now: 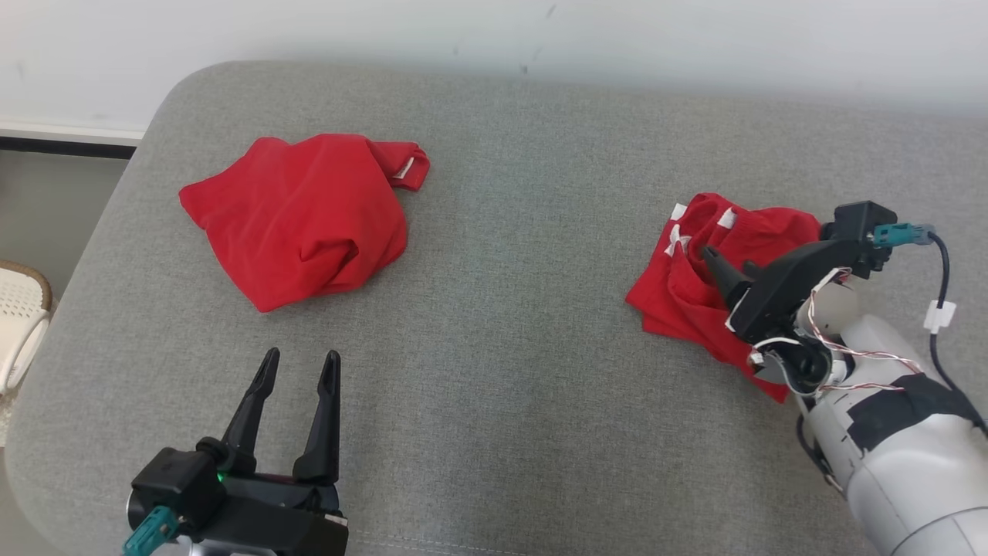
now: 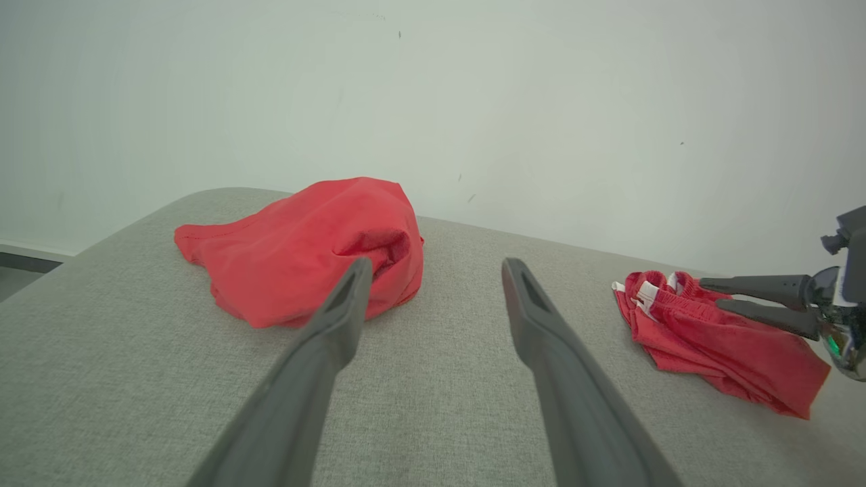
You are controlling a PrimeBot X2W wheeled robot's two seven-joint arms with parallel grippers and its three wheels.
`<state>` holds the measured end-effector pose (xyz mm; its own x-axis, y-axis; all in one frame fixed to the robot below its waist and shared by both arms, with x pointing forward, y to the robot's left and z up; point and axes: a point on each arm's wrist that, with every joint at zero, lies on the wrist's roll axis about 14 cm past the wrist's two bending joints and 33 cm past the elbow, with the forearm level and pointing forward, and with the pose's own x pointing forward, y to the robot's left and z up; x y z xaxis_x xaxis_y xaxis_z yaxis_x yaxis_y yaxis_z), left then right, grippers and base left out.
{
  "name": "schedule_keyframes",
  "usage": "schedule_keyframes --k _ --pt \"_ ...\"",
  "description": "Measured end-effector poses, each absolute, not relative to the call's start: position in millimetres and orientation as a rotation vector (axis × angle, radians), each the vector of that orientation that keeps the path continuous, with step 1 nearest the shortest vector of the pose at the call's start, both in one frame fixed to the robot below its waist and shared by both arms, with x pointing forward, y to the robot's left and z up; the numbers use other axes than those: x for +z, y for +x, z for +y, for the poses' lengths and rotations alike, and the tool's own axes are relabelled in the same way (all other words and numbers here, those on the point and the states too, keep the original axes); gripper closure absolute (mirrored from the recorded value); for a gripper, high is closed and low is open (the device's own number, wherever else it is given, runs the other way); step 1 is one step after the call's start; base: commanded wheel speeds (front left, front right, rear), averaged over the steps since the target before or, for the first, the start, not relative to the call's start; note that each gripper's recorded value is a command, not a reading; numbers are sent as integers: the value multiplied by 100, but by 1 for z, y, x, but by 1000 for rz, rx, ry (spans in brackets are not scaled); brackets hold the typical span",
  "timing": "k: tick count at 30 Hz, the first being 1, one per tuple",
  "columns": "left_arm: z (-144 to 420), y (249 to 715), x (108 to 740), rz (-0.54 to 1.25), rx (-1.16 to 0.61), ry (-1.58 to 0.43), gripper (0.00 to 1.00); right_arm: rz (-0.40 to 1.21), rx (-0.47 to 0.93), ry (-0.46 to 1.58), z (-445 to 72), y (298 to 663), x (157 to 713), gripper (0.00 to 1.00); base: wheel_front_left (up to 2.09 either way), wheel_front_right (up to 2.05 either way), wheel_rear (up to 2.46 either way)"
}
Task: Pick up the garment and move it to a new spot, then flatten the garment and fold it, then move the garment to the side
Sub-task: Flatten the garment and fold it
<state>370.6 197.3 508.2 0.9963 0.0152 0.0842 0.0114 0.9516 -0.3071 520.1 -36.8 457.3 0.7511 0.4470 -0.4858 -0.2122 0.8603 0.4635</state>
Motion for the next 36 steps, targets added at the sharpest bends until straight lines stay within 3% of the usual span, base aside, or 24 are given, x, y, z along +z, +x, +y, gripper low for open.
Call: schedule_keyframes --k 15,27,36 --pt "193 374 514 -103 -23 -302 0 430 408 503 -31 519 494 0 0 0 0" --pt "179 379 515 -105 -65 -312 0 299 291 456 -96 504 488 0 0 0 0" --pt "168 384 514 -99 -99 -295 0 313 180 516 -130 491 460 0 0 0 0"
